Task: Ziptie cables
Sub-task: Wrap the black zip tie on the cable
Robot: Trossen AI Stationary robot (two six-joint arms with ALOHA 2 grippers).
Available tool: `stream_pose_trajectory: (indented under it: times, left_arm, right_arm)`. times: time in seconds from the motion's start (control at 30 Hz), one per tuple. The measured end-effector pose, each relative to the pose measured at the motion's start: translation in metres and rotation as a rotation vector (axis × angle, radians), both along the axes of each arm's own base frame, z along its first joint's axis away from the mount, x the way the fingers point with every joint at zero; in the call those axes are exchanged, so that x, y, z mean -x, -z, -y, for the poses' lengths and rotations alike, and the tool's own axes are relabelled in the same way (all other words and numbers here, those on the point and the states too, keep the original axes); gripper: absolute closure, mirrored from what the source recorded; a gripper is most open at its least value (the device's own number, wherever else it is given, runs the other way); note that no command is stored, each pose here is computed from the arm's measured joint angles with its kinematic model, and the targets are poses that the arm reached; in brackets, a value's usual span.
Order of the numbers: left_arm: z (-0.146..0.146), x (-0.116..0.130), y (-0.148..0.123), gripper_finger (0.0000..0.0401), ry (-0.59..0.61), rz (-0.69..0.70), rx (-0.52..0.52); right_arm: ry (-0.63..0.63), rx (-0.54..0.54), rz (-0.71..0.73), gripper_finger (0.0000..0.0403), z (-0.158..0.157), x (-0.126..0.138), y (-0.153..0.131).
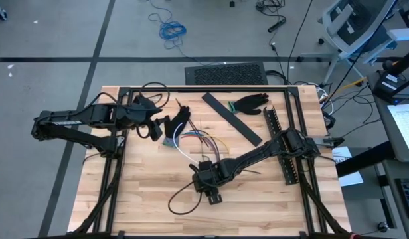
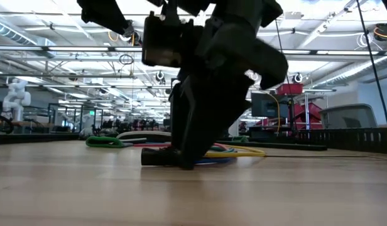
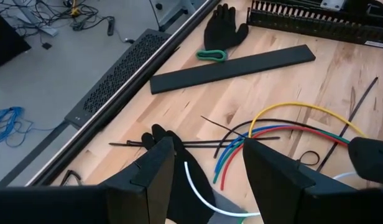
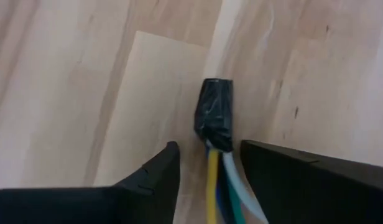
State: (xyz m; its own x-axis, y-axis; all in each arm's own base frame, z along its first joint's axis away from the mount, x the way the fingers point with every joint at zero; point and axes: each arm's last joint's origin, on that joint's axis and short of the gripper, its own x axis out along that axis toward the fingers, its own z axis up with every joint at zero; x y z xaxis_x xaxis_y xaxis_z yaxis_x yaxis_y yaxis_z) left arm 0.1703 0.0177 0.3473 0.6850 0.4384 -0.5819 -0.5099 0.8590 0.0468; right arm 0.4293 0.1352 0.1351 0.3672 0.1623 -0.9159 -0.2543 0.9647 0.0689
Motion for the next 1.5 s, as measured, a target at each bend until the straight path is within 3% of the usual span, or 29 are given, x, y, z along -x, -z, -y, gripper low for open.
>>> stream_pose_trajectory:
  times: [0.23,0.43,0.6,0.7,0.87,1.07,1.33,1.5]
  left_arm:
    - [0.0,0.0,0.0,0.0211,-0.003,0.003,0.003]
    - [0.0,0.0,0.0,0.0211,-0.009,0.002,-0.003]
    - [-0.001,0.0,0.0,0.0211,-0.027,0.002,-0.02]
    - [-0.001,0.0,-0.001,0.0211,-0.03,0.004,-0.019]
    - [-0.001,0.0,-0.001,0.0211,-0.041,0.006,-0.028]
    - [-0.002,0.0,-0.001,0.0211,-0.061,0.006,-0.044]
    - [-0.003,0.001,-0.001,0.0211,-0.079,0.003,-0.067]
    - [-0.003,0.001,-0.001,0.0211,-0.081,0.004,-0.069]
  right_arm:
    - [0.033,-0.002,-0.028,0.0381,0.001,0.0,0.006]
    - [0.103,-0.044,-0.045,0.0382,0.008,0.008,-0.018]
    - [0.16,-0.111,0.183,0.0387,0.028,0.009,-0.105]
    - [0.225,-0.073,0.317,0.0387,0.049,0.02,-0.154]
    - [0.349,0.09,0.45,0.0387,0.086,0.063,-0.227]
    - [0.543,0.239,0.505,0.0387,0.118,0.133,-0.284]
    - [0.691,0.202,0.657,0.0387,0.137,0.185,-0.33]
    - [0.671,0.131,0.496,0.0387,0.143,0.17,-0.309]
